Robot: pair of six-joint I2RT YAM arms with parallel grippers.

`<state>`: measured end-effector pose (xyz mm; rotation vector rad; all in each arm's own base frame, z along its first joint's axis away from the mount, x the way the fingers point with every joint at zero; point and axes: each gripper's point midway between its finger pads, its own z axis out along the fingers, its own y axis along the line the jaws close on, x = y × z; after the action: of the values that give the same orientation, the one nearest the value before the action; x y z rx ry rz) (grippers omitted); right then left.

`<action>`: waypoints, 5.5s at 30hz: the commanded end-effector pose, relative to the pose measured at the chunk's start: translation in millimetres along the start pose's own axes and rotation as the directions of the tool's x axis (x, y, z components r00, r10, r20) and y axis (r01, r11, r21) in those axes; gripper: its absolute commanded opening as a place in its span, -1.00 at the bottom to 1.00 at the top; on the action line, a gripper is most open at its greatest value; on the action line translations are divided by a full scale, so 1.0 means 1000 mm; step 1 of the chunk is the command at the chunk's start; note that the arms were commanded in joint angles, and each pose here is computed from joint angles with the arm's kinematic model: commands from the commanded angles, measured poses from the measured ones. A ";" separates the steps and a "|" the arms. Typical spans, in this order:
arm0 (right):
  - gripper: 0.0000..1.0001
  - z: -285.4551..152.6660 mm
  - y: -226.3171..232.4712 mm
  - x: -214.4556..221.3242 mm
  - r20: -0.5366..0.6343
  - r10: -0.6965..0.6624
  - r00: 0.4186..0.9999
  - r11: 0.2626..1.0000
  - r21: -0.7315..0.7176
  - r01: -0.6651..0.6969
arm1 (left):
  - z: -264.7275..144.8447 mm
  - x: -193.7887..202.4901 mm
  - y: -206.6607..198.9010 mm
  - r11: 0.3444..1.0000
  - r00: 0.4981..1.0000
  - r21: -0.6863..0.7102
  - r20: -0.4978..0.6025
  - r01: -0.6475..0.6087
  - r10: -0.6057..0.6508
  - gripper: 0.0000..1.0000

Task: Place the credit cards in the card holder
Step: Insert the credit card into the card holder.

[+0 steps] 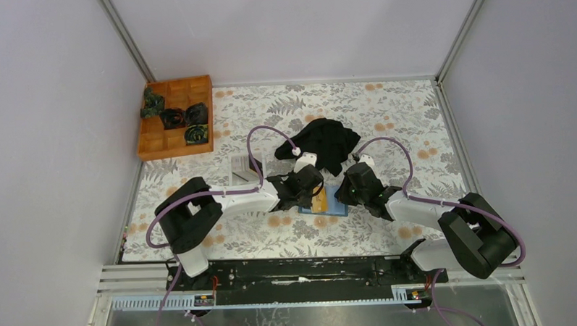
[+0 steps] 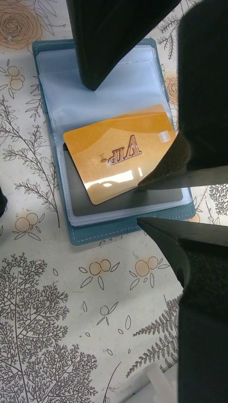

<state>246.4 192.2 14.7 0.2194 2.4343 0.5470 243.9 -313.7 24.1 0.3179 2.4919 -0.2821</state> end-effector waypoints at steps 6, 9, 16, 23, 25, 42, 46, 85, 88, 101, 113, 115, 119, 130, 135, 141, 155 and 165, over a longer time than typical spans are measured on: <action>-1.00 0.000 -0.023 0.019 -0.062 -0.030 0.998 0.997 0.075 0.034 | 0.003 -0.016 -0.011 1.000 0.997 0.021 0.072 0.005 -0.007 -0.26; -1.00 -0.001 -0.025 0.018 -0.061 -0.029 0.998 0.996 0.081 0.034 | 0.004 -0.016 -0.012 1.000 0.997 0.027 0.073 0.006 -0.008 -0.25; -0.98 -0.002 -0.026 0.018 -0.058 -0.029 0.998 0.996 0.086 0.034 | 0.004 -0.015 -0.009 1.000 0.997 0.017 0.075 0.000 -0.002 -0.24; -0.98 -0.001 -0.026 0.020 -0.063 -0.028 0.998 0.996 0.085 0.033 | -0.003 -0.016 0.002 1.000 0.996 -0.016 0.092 -0.007 0.009 -0.25; -0.98 -0.001 -0.027 0.020 -0.062 -0.027 0.998 0.996 0.088 0.032 | -0.004 -0.014 0.003 1.000 0.996 -0.017 0.091 -0.004 0.006 -0.25; -0.94 -0.002 -0.029 0.022 -0.067 -0.027 0.997 0.995 0.089 0.033 | 0.008 -0.003 0.004 1.000 0.998 -0.018 0.068 -0.005 0.006 -0.24; -0.83 -0.002 -0.029 0.022 -0.069 -0.028 0.997 0.995 0.093 0.035 | 0.008 -0.005 0.001 1.000 0.997 -0.004 0.076 0.002 -0.002 -0.22; -0.67 -0.008 -0.029 0.012 -0.048 -0.049 0.998 0.992 0.110 0.054 | 0.008 -0.010 -0.013 0.999 0.997 0.043 0.076 0.004 -0.008 -0.19; -0.66 -0.011 -0.027 0.008 -0.040 -0.053 0.998 0.992 0.110 0.058 | 0.009 -0.008 -0.012 0.999 0.997 0.038 0.072 0.005 -0.007 -0.18; -0.65 -0.008 -0.026 0.012 -0.049 -0.046 0.998 0.993 0.102 0.051 | -0.011 -0.028 -0.004 1.000 0.988 0.016 0.155 0.027 -0.029 -0.07; -0.65 -0.007 -0.026 0.012 -0.048 -0.045 0.998 0.994 0.102 0.049 | -0.008 -0.025 0.010 0.999 0.986 -0.046 0.164 0.005 0.002 -0.09; -0.65 -0.007 -0.026 0.012 -0.049 -0.045 0.998 0.994 0.102 0.049 | -0.006 -0.023 0.011 0.998 0.987 -0.055 0.161 -0.002 0.011 -0.11; -0.65 -0.007 -0.026 0.011 -0.048 -0.045 0.998 0.994 0.102 0.050 | -0.002 -0.022 0.013 0.997 0.987 -0.070 0.158 -0.019 0.030 -0.14; -0.65 -0.005 -0.027 0.014 -0.057 -0.045 0.997 0.993 0.105 0.051 | 0.010 -0.020 0.013 0.995 0.988 -0.090 0.143 -0.039 0.051 -0.14; -0.65 -0.004 -0.029 0.017 -0.064 -0.044 0.997 0.993 0.107 0.051 | 0.011 -0.019 0.011 0.995 0.989 -0.086 0.138 -0.041 0.052 -0.14; -0.65 -0.004 -0.030 0.017 -0.061 -0.044 0.997 0.993 0.110 0.050 | 0.013 -0.018 0.005 0.998 0.990 -0.054 0.136 -0.038 0.046 -0.14; -0.65 -0.003 -0.029 0.016 -0.062 -0.044 0.997 0.992 0.112 0.051 | 0.012 -0.020 -0.006 0.999 0.990 -0.016 0.135 -0.040 0.042 -0.13; -0.65 -0.005 -0.030 0.015 -0.056 -0.046 0.997 0.992 0.116 0.052 | 0.016 -0.017 -0.006 0.998 0.992 -0.030 0.109 -0.064 0.067 -0.13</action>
<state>244.0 187.8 15.7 0.2003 2.4381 0.5230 262.5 -315.8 21.7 0.3262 2.3785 -0.2277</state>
